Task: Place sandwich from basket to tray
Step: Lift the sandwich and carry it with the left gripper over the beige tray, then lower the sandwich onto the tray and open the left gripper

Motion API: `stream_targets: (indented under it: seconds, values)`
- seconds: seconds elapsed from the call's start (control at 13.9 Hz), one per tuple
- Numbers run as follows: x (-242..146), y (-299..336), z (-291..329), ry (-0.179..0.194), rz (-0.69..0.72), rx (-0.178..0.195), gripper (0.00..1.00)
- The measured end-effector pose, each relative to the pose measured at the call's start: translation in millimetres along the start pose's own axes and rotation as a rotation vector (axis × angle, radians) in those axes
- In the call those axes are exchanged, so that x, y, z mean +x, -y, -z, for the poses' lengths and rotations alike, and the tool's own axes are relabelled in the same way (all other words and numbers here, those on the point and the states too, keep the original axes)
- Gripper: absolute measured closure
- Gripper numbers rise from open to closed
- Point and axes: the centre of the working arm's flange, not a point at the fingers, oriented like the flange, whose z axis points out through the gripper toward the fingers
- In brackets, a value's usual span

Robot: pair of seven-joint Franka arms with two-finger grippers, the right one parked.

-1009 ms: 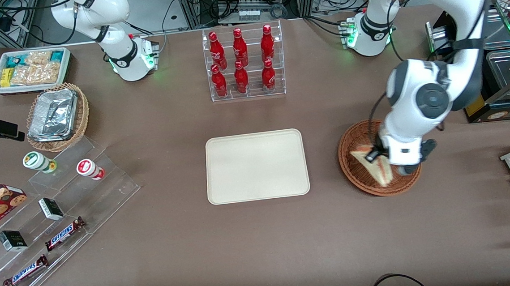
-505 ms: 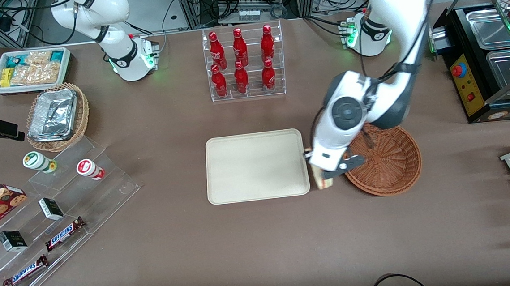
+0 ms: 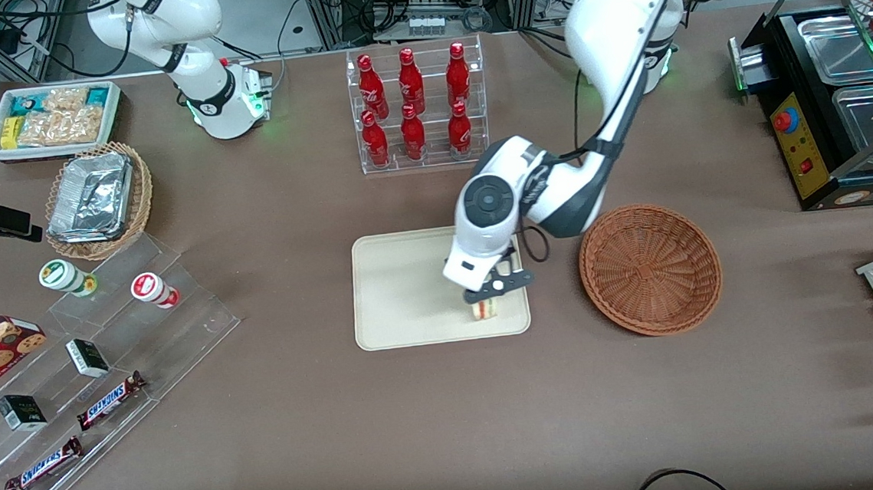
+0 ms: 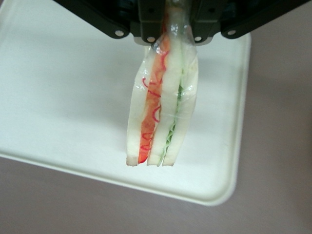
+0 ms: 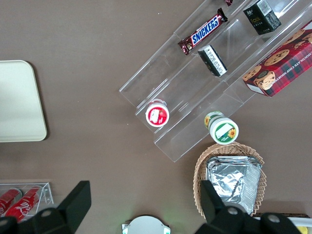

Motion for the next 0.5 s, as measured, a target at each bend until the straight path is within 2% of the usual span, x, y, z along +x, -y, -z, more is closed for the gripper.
stream_targets:
  seconds: [0.5]
  values:
    - [-40, -47, -37, -0.002, 0.045, -0.001, 0.82]
